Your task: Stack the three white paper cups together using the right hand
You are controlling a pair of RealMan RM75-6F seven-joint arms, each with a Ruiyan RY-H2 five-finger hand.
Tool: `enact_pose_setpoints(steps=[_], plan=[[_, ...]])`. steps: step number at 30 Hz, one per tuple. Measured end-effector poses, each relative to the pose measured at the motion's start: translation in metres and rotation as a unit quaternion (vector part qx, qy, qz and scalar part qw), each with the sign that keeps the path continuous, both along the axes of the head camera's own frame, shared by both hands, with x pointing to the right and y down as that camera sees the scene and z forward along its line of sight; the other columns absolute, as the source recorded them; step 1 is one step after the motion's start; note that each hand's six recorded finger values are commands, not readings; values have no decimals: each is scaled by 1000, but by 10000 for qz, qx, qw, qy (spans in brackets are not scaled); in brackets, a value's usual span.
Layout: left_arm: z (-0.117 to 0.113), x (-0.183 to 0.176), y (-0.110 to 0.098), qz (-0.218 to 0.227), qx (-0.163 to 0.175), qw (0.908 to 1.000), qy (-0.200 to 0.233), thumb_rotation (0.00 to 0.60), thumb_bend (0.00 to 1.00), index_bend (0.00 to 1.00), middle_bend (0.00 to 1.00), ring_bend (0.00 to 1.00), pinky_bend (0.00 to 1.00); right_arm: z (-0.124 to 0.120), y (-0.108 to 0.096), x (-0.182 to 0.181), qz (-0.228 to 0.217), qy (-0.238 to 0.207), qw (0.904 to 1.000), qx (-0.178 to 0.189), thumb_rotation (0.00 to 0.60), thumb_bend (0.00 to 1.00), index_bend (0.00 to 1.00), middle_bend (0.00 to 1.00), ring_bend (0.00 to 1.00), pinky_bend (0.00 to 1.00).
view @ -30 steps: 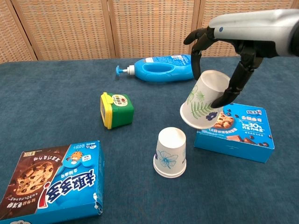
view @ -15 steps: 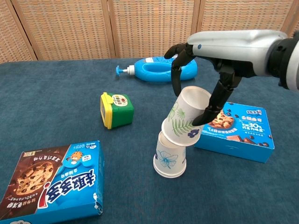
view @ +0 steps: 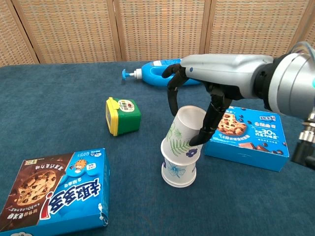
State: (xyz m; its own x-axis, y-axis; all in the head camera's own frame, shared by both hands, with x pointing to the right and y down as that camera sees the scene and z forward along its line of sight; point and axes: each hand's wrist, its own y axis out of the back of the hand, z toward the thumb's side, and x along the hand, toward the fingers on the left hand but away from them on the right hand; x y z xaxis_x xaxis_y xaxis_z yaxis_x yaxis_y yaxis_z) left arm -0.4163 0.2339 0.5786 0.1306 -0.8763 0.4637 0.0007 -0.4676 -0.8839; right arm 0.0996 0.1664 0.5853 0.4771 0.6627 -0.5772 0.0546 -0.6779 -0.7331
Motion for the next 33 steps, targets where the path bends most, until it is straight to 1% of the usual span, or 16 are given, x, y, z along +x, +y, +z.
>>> enact_pose_setpoints(steps=[8,9,11,12,13,16,19,26,30,33], plan=[[2,3,2,63,-34,10000,6,600,263,0,0,0,0,7,-5,-4,42,15,10000,46,600,99,524,104,0,90],[2,3,2,64,-32,10000,5,600,263,0,0,0,0,7,-5,-4,43,20,10000,49,600,99,496,79,0,90],[1,3,1,61,-24,10000,7,600,264,0,0,0,0,9,-4,-4,28,32,10000,50,600,99,396,24,0,90],[1,3,1,57,-22,10000,6,600,264,0,0,0,0,9,-4,-4,17,36,10000,42,600,98,331,5,0,90],[1,3,1,53,-21,10000,7,600,264,0,0,0,0,9,-3,-4,3,43,10000,25,600,98,287,0,0,89],[1,3,1,56,-17,10000,9,600,263,0,0,0,0,9,-3,-2,-8,79,10000,7,600,99,232,0,0,86],[1,3,1,53,-12,10000,13,600,264,0,0,0,0,8,-4,-1,-9,99,10000,-6,600,98,216,0,0,85],[-1,2,1,41,16,10000,26,600,264,0,0,0,0,8,-4,1,-23,148,9999,-8,600,98,215,0,0,85],[-1,2,0,32,23,10000,29,600,264,0,0,0,0,7,-10,8,37,233,9997,84,600,98,215,0,0,85],[-2,1,0,17,36,10000,34,600,263,0,0,0,0,4,-18,20,141,356,9990,220,600,98,215,0,0,84]])
